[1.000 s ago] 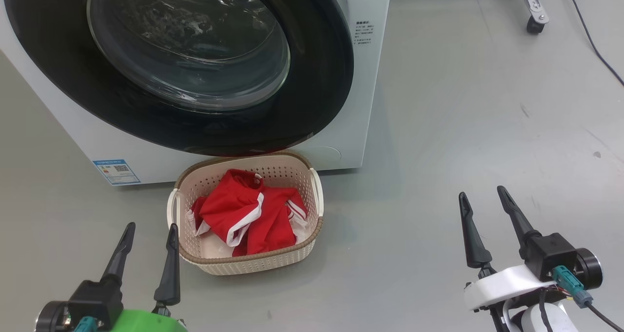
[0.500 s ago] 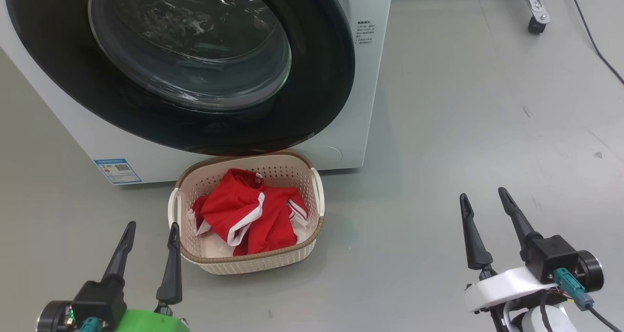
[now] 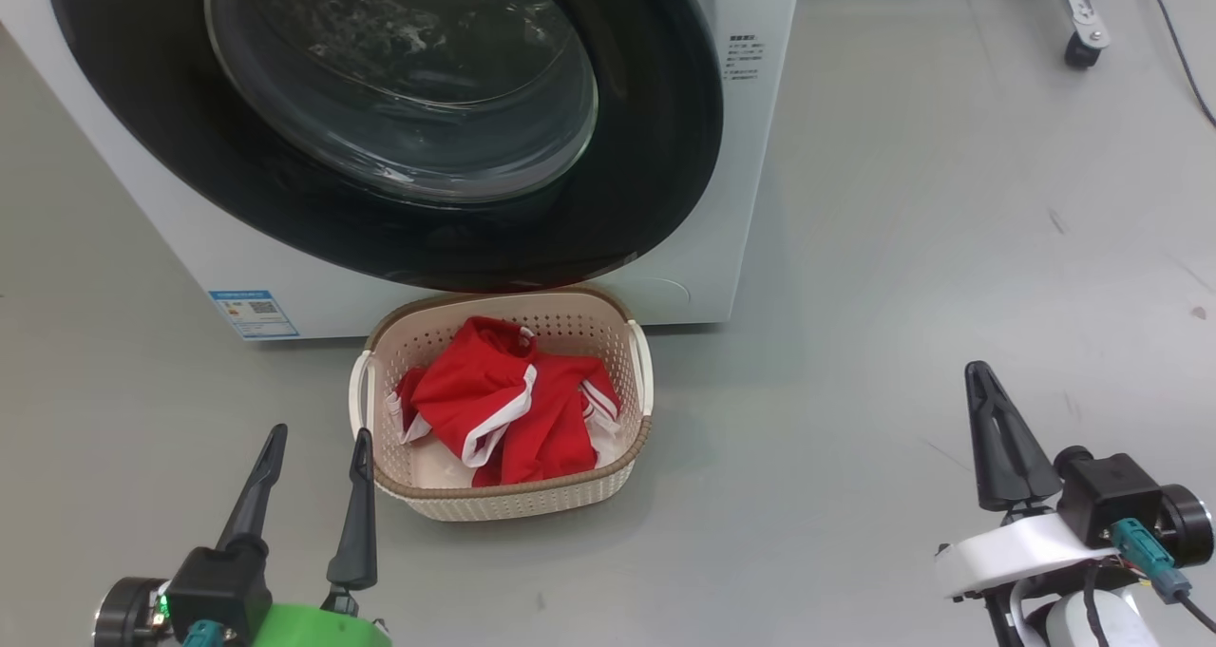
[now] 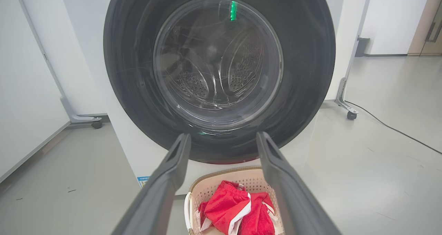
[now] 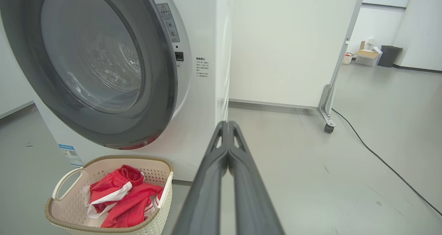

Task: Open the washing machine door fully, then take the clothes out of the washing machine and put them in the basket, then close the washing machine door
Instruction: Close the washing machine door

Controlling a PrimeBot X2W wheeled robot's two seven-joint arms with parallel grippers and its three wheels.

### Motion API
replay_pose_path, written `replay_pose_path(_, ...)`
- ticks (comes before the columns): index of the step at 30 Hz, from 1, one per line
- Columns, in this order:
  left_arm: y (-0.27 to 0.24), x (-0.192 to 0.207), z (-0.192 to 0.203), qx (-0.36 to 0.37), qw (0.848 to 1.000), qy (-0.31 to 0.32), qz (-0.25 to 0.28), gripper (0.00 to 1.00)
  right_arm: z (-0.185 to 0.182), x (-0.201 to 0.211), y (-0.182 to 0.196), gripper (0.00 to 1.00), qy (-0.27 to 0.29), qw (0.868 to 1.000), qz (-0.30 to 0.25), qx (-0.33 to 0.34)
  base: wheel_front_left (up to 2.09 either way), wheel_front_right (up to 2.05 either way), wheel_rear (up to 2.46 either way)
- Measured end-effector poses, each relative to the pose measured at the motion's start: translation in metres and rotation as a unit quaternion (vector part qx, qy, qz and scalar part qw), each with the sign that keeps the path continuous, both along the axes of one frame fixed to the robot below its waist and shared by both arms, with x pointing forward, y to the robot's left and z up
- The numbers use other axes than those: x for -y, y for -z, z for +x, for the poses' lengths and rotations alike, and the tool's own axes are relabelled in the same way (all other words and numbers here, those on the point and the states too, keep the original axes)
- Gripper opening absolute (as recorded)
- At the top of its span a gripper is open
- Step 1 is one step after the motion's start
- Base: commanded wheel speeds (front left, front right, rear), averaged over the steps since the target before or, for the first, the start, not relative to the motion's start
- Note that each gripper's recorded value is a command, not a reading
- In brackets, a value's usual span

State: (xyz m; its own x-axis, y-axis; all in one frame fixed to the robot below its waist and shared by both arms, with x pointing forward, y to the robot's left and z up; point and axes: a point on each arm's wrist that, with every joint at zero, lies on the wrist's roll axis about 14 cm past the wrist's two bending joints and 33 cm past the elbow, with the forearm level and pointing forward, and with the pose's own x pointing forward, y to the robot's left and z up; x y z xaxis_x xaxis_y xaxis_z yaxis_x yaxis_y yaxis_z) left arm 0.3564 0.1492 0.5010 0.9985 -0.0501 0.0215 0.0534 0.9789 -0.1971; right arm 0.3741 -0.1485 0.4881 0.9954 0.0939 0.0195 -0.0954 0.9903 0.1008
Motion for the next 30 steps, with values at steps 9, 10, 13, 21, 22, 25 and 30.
replay_pose_path(9, -0.005, 0.000, -0.004, 0.007, 1.000, -0.008, 0.002, 1.00, 0.021, -0.002, 0.001, 0.00, -0.032, 0.999, -0.029, -0.001, 0.00, 0.00, 0.00)
replay_pose_path(10, -0.006, -0.001, -0.005, 0.009, 1.000, -0.011, 0.001, 1.00, 0.025, -0.005, -0.001, 0.00, -0.040, 0.999, -0.032, 0.001, 0.00, 0.00, 0.00)
replay_pose_path(13, -0.007, -0.003, -0.007, 0.010, 1.000, -0.020, -0.003, 1.00, 0.039, -0.016, -0.007, 0.00, -0.064, 0.997, -0.035, 0.010, 0.00, 0.00, 0.00)
replay_pose_path(21, -0.006, -0.016, -0.009, 0.007, 0.999, -0.045, 0.004, 1.00, 0.077, -0.054, -0.013, 0.00, -0.137, 0.990, -0.037, 0.015, 0.00, 0.00, 0.00)
replay_pose_path(22, -0.007, -0.017, -0.008, 0.010, 0.999, -0.048, 0.004, 1.00, 0.081, -0.058, -0.015, 0.00, -0.145, 0.989, -0.034, 0.018, 0.00, 0.00, 0.00)
replay_pose_path(25, -0.009, -0.022, -0.006, 0.013, 0.998, -0.059, 0.005, 1.00, 0.095, -0.076, -0.019, 0.00, -0.171, 0.985, -0.028, 0.023, 0.00, 0.00, 0.00)
replay_pose_path(30, -0.007, -0.032, -0.004, 0.009, 0.997, -0.077, 0.008, 1.00, 0.119, -0.104, -0.028, 0.00, -0.200, 0.979, -0.001, 0.029, 0.00, 0.00, 0.00)
